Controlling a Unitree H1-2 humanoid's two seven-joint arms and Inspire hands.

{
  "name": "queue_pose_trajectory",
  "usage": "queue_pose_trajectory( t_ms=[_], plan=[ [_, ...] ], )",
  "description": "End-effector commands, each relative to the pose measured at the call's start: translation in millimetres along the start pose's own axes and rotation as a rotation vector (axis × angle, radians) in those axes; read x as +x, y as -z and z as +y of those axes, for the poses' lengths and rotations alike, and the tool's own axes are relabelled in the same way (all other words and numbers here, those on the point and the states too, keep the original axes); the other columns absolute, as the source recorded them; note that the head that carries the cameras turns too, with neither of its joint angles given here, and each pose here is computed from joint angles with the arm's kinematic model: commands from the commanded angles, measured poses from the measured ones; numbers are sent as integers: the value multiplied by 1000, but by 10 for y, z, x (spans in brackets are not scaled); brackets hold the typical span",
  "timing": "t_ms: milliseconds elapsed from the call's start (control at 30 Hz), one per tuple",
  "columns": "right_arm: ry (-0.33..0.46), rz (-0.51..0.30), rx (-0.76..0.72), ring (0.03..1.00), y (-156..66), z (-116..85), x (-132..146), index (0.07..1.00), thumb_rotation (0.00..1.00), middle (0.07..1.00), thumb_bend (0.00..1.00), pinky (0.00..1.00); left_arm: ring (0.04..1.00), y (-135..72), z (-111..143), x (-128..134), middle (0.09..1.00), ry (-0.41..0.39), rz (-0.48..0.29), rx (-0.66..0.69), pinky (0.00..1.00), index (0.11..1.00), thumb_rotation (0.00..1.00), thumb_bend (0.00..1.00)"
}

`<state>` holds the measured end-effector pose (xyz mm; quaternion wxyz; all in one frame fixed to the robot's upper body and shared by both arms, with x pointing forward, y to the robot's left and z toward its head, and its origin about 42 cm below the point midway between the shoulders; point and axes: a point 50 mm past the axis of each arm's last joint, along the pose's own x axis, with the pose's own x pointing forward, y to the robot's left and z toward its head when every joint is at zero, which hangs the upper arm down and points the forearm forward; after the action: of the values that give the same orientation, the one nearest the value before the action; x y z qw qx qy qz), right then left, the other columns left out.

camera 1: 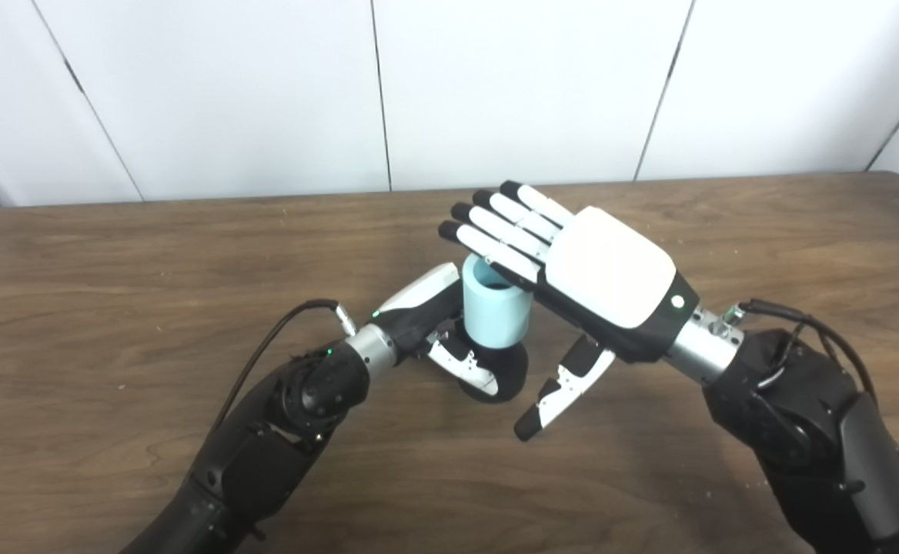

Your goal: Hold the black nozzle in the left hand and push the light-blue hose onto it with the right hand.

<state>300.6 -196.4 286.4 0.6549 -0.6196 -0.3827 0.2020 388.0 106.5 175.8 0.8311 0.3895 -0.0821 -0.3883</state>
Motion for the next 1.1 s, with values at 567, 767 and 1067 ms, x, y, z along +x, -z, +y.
queue_pose_trajectory(
  t_ms=[567,767,1067],
  plan=[
    [-151,-80,77,1000,55,36,-36,1000,975,1000,997,1000,491,343,-380,-160,543,183,163,-40,409,494,80,506],
    [-248,-60,88,1000,95,69,-73,1000,1000,1000,1000,1000,484,323,-381,-163,540,181,159,-33,404,494,80,506],
    [-284,-65,103,1000,70,77,-131,998,1000,998,1000,1000,487,319,-388,-156,537,187,162,-45,409,494,80,506]
  ],
)
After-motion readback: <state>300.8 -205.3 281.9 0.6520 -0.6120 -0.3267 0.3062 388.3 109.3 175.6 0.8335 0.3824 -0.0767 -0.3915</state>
